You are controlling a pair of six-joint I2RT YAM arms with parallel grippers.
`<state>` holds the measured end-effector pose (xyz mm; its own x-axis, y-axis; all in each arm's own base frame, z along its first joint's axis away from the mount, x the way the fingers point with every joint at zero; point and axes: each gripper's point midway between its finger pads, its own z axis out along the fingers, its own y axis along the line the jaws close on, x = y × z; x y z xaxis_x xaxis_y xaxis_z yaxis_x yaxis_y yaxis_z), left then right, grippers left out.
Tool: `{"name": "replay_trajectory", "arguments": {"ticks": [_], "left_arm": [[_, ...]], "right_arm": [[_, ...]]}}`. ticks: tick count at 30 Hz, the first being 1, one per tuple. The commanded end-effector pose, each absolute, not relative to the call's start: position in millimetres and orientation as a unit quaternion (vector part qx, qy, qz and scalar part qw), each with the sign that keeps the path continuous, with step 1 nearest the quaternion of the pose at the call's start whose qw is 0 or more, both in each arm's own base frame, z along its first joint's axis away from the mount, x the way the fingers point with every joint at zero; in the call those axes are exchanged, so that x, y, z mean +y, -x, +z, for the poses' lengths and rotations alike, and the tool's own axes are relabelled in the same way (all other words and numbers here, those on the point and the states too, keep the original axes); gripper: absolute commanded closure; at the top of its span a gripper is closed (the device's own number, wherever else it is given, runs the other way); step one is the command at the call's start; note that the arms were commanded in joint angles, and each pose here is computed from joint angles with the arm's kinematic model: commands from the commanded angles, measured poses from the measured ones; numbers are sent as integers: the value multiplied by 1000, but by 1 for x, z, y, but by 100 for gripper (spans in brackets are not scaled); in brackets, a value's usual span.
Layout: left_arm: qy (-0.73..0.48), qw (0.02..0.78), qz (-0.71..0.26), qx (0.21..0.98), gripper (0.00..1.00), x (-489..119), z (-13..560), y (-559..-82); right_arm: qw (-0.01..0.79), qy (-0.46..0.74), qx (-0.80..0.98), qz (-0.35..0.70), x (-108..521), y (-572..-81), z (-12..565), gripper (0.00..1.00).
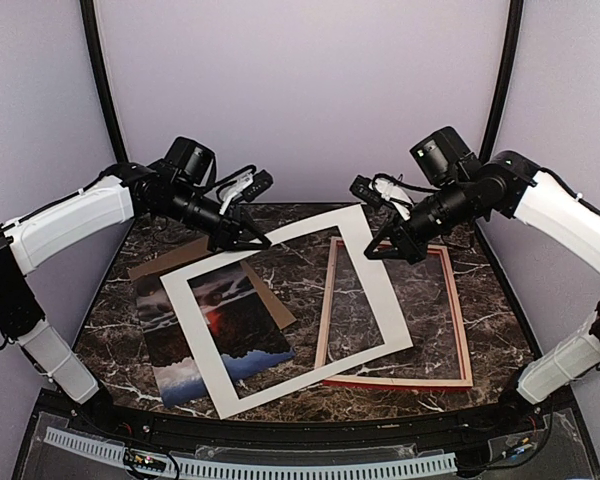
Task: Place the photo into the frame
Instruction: Pass from the right arm to the left, then position the photo frame at the center of the board.
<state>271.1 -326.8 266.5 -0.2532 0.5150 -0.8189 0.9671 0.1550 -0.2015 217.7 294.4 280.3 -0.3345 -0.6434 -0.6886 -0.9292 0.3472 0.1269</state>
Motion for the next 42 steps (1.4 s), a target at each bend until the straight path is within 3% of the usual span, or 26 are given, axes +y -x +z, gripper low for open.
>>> {"name": "replay_trajectory", "arguments": {"ticks": [1, 4, 6, 13, 19, 26, 32, 42], "left_arm": [[-530, 303, -396, 686, 100, -329, 285, -261], [-516, 308, -401, 691, 100, -328, 294, -261], [-502, 313, -398, 701, 100, -326, 299, -264], [-410, 344, -393, 748, 100, -310, 313, -286], [-294, 359, -416, 782, 100, -295, 328, -299], [-242, 352, -470, 772, 100, -297, 348, -292], [-233, 380, -478, 757, 100, -291, 371, -288], [-196, 425, -484, 739, 100, -281, 400, -292]], "right_arm": [[302, 478, 784, 256, 293, -232, 291, 84], [315, 440, 805, 241, 285, -250, 291, 54], [330, 406, 821, 229, 274, -265, 292, 40], [355, 233, 887, 182, 205, -323, 281, 21], [330, 47, 937, 101, 106, -360, 218, 18], [272, -60, 958, 68, 40, -365, 133, 19], [235, -91, 965, 71, 30, -366, 91, 28], [187, -99, 974, 82, 35, -363, 43, 52]]}}
